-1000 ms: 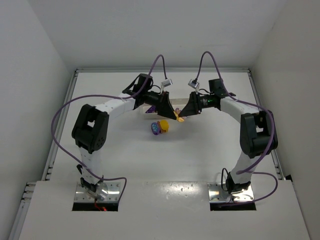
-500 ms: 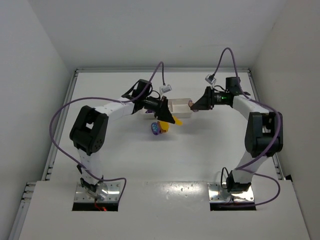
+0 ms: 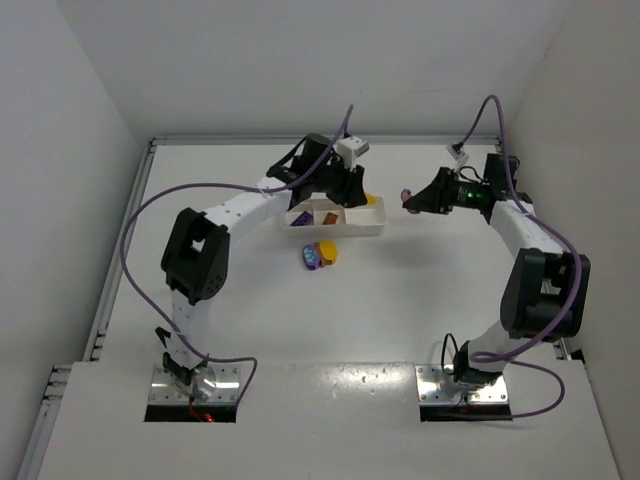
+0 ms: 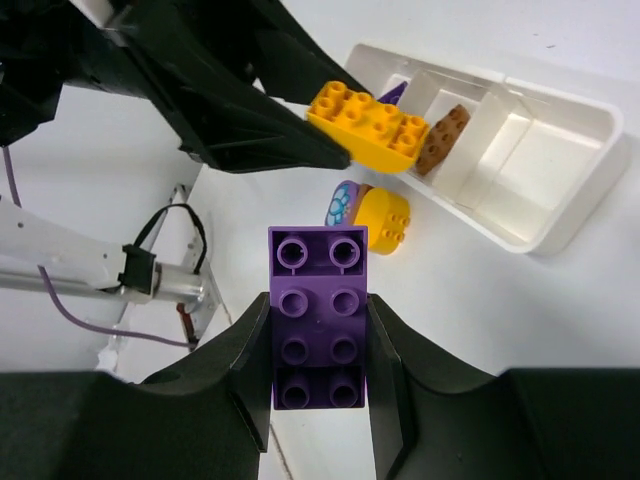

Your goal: Sort the legos into containers by color

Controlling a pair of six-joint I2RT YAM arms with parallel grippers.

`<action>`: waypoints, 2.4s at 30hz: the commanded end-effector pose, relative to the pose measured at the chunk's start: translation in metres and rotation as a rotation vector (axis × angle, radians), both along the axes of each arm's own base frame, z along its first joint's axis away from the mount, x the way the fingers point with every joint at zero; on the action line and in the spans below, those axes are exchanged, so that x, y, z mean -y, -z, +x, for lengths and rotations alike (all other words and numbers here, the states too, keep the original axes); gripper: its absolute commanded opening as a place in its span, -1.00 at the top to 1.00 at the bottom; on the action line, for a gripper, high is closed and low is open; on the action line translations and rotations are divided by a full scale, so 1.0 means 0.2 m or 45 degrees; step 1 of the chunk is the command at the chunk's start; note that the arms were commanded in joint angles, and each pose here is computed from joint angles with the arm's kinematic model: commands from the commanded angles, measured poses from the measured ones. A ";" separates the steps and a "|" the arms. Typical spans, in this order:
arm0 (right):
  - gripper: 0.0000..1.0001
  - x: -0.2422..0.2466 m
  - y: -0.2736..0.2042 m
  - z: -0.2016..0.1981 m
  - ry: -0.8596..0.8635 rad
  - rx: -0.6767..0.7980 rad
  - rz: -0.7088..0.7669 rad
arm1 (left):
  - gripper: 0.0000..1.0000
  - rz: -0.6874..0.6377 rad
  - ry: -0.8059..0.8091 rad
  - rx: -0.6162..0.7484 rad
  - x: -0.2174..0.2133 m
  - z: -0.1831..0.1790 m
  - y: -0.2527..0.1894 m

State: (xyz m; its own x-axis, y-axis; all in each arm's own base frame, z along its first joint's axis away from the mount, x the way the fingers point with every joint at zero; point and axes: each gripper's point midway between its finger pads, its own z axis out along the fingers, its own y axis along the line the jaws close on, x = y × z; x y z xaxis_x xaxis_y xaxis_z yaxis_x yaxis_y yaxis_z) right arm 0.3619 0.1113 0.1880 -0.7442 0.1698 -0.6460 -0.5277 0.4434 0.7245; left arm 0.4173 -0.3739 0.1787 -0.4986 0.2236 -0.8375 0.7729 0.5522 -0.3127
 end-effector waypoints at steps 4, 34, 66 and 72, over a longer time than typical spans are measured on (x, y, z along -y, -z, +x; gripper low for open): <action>1.00 0.05 -0.04 0.04 0.060 0.063 -0.024 | 0.86 0.181 -0.097 -0.019 0.06 0.15 0.22; 1.00 -0.44 0.05 0.04 -0.274 0.070 -0.153 | -1.00 -0.072 -0.708 0.143 -0.90 0.33 -0.57; 0.77 -1.40 0.54 0.48 -0.250 0.217 -0.513 | -1.00 -0.194 -0.892 0.032 -1.68 0.00 -0.56; 0.01 -1.39 0.56 0.51 -0.176 0.212 -0.576 | -1.00 -0.201 -0.898 0.011 -1.68 0.01 -0.53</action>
